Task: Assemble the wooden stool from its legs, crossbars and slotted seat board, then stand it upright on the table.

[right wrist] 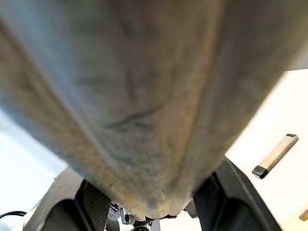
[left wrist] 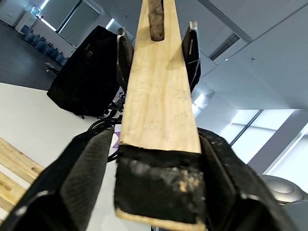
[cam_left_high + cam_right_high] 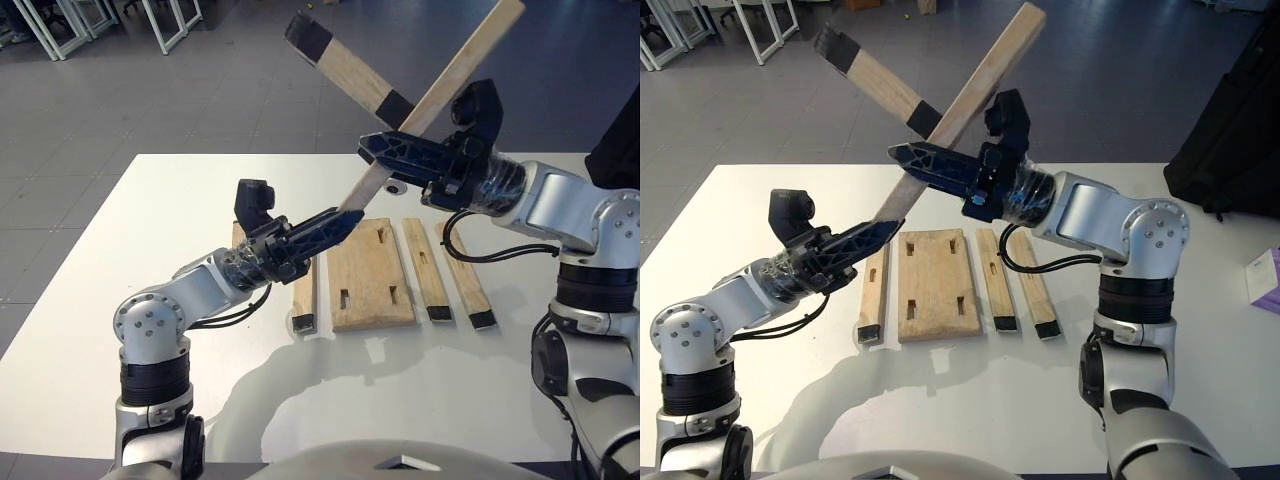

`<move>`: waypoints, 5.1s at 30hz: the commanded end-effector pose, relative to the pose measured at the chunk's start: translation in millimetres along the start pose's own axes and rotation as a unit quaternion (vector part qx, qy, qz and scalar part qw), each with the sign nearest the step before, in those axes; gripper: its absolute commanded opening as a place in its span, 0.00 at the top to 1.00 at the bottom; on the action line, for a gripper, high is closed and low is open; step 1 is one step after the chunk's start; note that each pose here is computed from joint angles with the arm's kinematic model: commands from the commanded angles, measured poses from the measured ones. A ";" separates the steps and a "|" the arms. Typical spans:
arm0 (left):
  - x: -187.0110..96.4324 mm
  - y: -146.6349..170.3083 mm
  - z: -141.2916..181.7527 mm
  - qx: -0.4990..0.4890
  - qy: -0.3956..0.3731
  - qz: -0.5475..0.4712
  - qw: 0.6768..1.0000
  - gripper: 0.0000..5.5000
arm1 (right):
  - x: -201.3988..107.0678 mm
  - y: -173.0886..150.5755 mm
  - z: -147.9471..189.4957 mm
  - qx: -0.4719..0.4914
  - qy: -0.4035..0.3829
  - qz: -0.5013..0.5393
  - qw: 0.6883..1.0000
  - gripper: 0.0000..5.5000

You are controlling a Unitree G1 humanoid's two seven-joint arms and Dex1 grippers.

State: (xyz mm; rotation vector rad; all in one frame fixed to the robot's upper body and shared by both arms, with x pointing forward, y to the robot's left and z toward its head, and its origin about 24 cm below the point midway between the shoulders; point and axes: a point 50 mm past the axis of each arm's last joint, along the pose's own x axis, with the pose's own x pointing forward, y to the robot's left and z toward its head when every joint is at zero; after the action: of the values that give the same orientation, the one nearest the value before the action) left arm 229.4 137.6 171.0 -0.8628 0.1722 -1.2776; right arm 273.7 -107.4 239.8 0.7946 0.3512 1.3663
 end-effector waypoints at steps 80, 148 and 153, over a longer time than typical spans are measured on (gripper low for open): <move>-67.7 52.1 -55.1 0.443 0.581 0.247 0.637 0.26 | -50.8 -168.3 -46.1 -0.258 0.220 -0.234 0.911 0.63; -58.8 52.9 -67.8 0.429 0.549 0.284 0.659 0.26 | 37.0 -89.5 -94.0 -0.069 -0.013 -0.346 0.936 0.49; -57.7 52.1 -68.5 0.429 0.547 0.283 0.660 0.26 | 17.2 -89.8 -29.6 -0.109 -0.113 -0.379 0.912 0.49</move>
State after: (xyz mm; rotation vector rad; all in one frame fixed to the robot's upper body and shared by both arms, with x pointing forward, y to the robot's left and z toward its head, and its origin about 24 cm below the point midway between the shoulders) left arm 219.2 161.1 83.2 0.8695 0.6111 -0.8955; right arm 314.1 -68.4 210.3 0.5120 0.0128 0.6825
